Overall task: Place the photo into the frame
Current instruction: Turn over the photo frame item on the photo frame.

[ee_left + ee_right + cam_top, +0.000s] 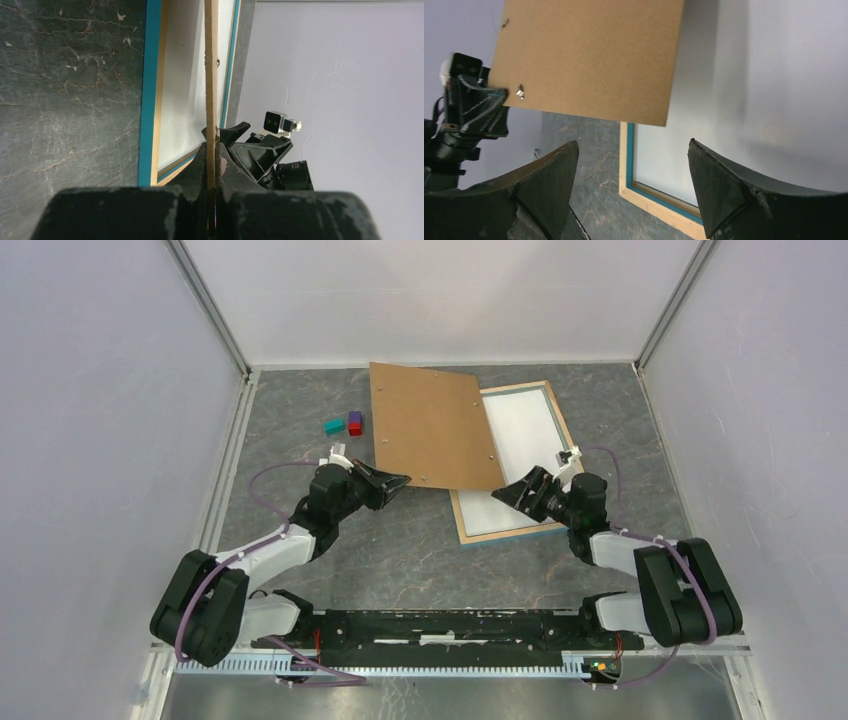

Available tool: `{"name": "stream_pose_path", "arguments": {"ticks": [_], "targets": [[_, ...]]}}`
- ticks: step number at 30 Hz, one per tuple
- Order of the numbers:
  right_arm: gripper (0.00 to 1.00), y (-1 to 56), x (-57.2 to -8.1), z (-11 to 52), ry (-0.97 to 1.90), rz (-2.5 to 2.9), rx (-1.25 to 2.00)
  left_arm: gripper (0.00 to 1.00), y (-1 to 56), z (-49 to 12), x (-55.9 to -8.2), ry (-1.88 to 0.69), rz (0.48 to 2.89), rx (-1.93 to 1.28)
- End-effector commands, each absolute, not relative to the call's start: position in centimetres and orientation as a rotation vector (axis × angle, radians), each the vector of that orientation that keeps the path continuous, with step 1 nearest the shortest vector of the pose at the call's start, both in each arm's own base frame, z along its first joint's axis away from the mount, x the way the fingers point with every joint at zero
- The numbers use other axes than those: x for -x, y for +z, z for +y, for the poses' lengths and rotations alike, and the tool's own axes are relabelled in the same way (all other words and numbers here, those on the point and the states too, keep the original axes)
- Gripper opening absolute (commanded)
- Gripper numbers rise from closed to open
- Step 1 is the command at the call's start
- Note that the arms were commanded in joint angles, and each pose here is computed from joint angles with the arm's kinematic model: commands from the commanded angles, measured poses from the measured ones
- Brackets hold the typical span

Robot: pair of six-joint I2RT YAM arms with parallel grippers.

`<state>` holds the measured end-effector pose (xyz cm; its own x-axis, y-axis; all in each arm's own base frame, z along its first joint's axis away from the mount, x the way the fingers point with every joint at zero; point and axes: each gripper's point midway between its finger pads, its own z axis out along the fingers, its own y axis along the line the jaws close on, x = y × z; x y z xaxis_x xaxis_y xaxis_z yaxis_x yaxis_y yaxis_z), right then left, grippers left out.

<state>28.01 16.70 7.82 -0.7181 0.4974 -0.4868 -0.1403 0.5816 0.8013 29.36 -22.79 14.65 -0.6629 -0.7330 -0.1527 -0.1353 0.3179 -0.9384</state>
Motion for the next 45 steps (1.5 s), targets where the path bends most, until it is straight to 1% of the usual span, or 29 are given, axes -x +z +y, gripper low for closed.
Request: {"name": "stream_pose_path", "arguments": {"ticks": [1, 4, 7, 10, 15, 17, 24, 30, 33, 34, 35, 36, 37, 38, 39, 42, 43, 45], "targets": [[0.83, 12.1, -29.6, 18.0, 1.297, 1.899, -0.214, 0.02, 16.1, -24.2, -28.8, -1.510, 1.984, 0.725], [0.73, 13.8, -29.9, 18.1, 1.381, 1.773, -0.261, 0.02, 15.5, -24.3, -28.5, -1.524, 2.000, 0.764], [0.69, 15.6, -30.1, 17.4, 1.455, 1.630, -0.375, 0.02, 15.4, -24.5, -28.4, -1.538, 2.015, 0.759], [0.61, 16.6, -30.2, 17.3, 1.540, 1.538, -0.445, 0.02, 15.3, -24.5, -28.4, -1.535, 2.020, 0.759], [0.55, 17.6, -30.9, 17.3, 1.632, 1.458, -0.495, 0.02, 14.5, -24.5, -28.0, -1.526, 2.041, 0.774], [0.52, 17.1, -31.3, 17.4, 1.620, 1.466, -0.520, 0.02, 14.2, -24.4, -27.8, -1.527, 2.046, 0.778], [0.49, 16.2, -33.0, 17.6, 1.524, 1.492, -0.566, 0.02, 14.2, -25.1, -27.0, -1.548, 2.073, 0.759], [0.34, 16.5, -33.7, 17.0, 1.477, 1.449, -0.629, 0.02, 14.7, -25.6, -26.4, -1.572, 2.084, 0.727], [0.29, 16.2, -34.0, 16.6, 1.419, 1.455, -0.648, 0.02, 14.8, -25.5, -25.8, -1.565, 2.096, 0.714], [0.24, 15.9, -33.9, 16.4, 1.404, 1.464, -0.673, 0.02, 14.8, -25.3, -25.6, -1.560, 2.099, 0.713], [0.06, 16.2, -33.6, 16.0, 1.395, 1.442, -0.690, 0.02, 14.9, -25.2, -25.4, -1.556, 2.099, 0.706], [0.00, 16.6, -33.2, 15.6, 1.388, 1.413, -0.691, 0.02, 14.8, -25.1, -25.2, -1.545, 2.110, 0.705], [0.00, 17.0, -32.8, 15.2, 1.371, 1.395, -0.687, 0.04, 14.8, -24.9, -25.0, -1.535, 2.118, 0.696], [0.00, 17.1, -32.5, 14.9, 1.353, 1.392, -0.687, 0.10, 14.6, -24.8, -24.6, -1.518, 2.139, 0.697], [0.00, 17.2, -32.3, 14.5, 1.324, 1.393, -0.685, 0.19, 14.6, -24.6, -24.3, -1.502, 2.151, 0.686], [0.00, 17.3, -31.9, 13.8, 1.250, 1.410, -0.652, 0.62, 13.9, -23.6, -23.4, -1.424, 2.197, 0.678], [0.00, 17.0, -31.8, 13.6, 1.232, 1.423, -0.644, 0.72, 13.6, -23.2, -23.0, -1.392, 2.217, 0.677], [0.00, 17.3, -31.5, 13.3, 1.215, 1.422, -0.608, 0.86, 13.2, -22.4, -22.3, -1.335, 2.244, 0.671]]}}
